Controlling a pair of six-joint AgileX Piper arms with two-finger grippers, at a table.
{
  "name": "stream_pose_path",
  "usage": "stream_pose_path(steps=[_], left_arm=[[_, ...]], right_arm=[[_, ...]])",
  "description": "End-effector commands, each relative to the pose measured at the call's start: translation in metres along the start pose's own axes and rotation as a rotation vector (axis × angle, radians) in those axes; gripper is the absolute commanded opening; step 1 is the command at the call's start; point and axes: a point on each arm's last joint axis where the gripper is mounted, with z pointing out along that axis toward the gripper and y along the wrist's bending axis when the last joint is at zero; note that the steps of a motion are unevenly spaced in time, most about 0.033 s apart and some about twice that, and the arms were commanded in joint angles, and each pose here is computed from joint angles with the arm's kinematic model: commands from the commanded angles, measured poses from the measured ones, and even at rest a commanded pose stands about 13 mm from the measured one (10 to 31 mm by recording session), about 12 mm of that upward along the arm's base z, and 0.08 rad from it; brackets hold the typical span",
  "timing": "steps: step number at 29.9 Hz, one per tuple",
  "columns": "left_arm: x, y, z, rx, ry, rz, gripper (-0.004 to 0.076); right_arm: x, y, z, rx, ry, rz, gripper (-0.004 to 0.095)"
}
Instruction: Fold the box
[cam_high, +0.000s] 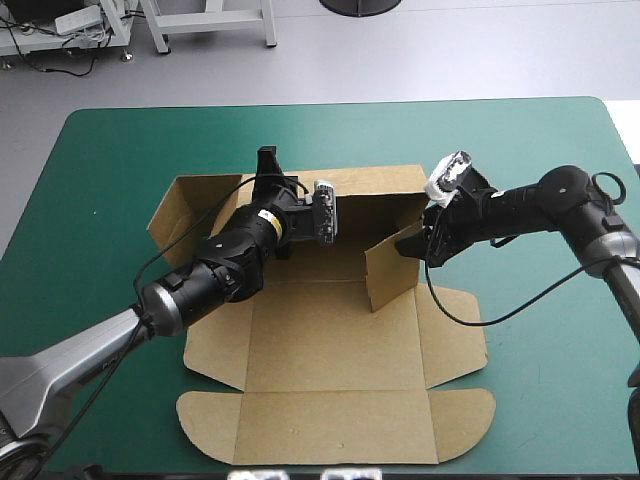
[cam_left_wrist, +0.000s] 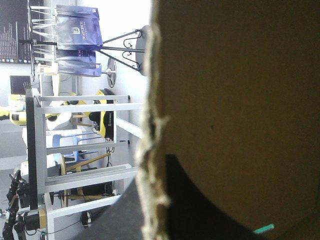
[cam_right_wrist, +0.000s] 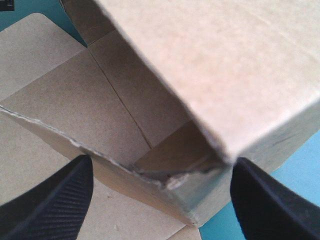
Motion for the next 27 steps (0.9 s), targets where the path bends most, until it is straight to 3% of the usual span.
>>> stream_pose_path(steps=[1, 9, 15, 23, 27], left_arm=[[-0.011, 0.018, -0.012, -0.053, -0.068, -0.047, -0.0005], [-0.009, 0.012, 0.0, -0.028, -0.023, -0.047, -0.0005], [-0.016, 0.021, 0.0, -0.054, -0.054, -0.076, -0.0005], [-0.021, 0.037, -0.001, -0.107, -0.07, -0.057, 0.0005], [-0.021, 0.034, 0.002, -0.086, -0.059, -0.086, 0.0005]], right_arm=[[-0.016, 0.012, -0.013, -0.023, -0.087, 0.001, 0.0705], [-0.016, 0.025, -0.013, -0.145, -0.078, 0.02, 0.0705], [-0.016, 0.028, -0.015, -0.16, -0.063, 0.009, 0.0705], [-0.02, 0.035, -0.028, -0.113, -0.084, -0.033, 0.0705], [-0.02, 0.032, -0.027, -0.082, -0.08, 0.017, 0.0705]])
